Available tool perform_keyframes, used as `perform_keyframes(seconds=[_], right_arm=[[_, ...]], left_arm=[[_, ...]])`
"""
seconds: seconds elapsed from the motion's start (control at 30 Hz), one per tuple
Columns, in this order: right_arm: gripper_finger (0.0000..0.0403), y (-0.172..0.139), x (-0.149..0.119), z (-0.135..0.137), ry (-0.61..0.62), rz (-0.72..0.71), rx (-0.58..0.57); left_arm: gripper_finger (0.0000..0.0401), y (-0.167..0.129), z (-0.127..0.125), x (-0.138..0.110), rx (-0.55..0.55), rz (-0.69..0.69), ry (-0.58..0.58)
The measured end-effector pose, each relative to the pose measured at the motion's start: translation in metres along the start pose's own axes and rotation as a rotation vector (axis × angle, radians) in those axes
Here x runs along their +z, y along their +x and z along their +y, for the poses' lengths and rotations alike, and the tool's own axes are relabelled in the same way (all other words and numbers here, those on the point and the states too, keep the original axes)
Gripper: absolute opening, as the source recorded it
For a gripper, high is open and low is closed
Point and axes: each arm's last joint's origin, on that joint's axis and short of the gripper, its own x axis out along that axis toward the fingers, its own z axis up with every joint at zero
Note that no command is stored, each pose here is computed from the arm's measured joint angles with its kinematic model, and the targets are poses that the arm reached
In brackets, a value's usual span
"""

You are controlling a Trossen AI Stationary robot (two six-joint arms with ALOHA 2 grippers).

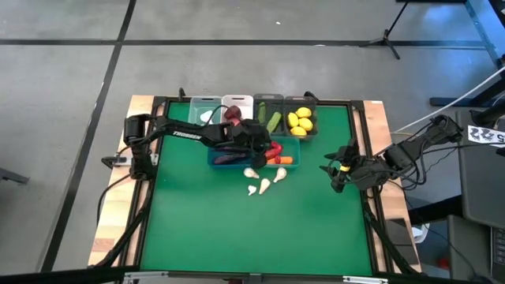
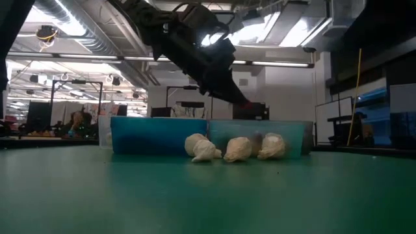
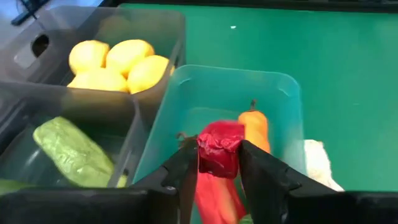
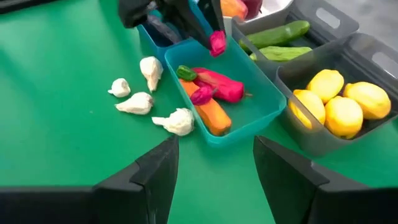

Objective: Sort produce into baskets
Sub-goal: Put the red chili pepper into the light blue bin, then put the garlic into the transparent bin

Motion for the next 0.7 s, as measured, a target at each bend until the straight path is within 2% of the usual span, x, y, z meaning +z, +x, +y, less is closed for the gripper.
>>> perform_keyframes(seconds=[0.23, 0.37, 0.5, 0.6, 0.7], right_arm=[[0.0209, 0.003, 0.000, 0.003, 0.004, -0.030, -0.018], [0.0209, 0.003, 0.001, 0.003, 0.010, -0.046, -0.025], [0.0209, 0.003, 0.003, 0.004, 0.005, -0.065, -0.020], [0.0209, 0.003, 0.004, 0.005, 0.008, -0.069, -0.009], [0.0209, 0.003, 0.004, 0.006, 0.009, -0.063, 0.001]], left_arm=[[0.0184, 0.000, -0.010, 0.000, -0.017, 0.008, 0.138], [0.0222, -0.001, -0.021, -0.001, -0.052, 0.010, 0.165], [0.0235, -0.004, -0.047, -0.006, -0.209, 0.056, 0.209], [0.0237, -0.009, -0.069, -0.009, -0.378, 0.079, 0.161], [0.0237, -0.020, -0.083, -0.009, -0.447, 0.095, 0.149]])
